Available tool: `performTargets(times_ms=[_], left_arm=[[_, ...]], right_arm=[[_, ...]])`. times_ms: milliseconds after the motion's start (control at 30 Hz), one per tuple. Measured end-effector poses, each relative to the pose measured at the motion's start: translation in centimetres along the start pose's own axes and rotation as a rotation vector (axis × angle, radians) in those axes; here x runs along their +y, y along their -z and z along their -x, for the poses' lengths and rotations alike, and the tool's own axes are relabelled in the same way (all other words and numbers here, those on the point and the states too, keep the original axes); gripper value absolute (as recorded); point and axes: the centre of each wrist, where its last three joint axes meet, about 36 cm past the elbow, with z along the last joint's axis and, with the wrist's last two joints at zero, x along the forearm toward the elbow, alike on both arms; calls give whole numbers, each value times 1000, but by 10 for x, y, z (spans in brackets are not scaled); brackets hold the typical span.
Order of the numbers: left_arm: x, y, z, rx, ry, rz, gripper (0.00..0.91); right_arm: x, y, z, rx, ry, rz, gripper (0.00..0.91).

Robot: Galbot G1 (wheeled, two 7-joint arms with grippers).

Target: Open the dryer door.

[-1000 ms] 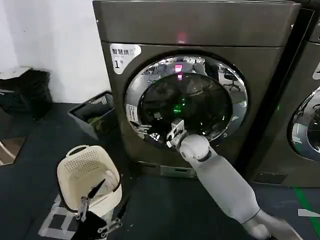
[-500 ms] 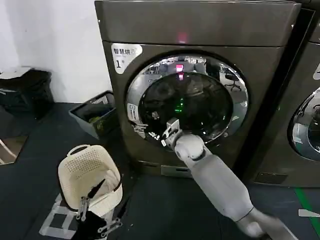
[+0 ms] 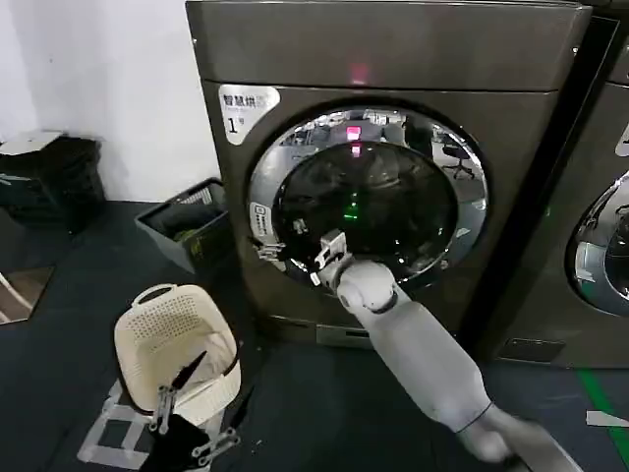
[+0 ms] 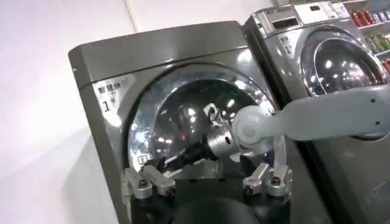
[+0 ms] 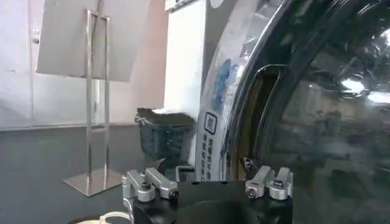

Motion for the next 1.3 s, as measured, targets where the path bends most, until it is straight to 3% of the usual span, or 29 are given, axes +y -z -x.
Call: performTargets(times_ms=[367,833,1300], left_arm=[[1,0,0,-2,2,0,907],[3,0,1,-4,7,-14,907],[16,0,2,-2,8,-35,907]], right_arm=[[-5,2,7,-8,49,-8,907],[-36,7,-12,-21,246,-3,907],[-51,-5,-39,-51,484,4,907]])
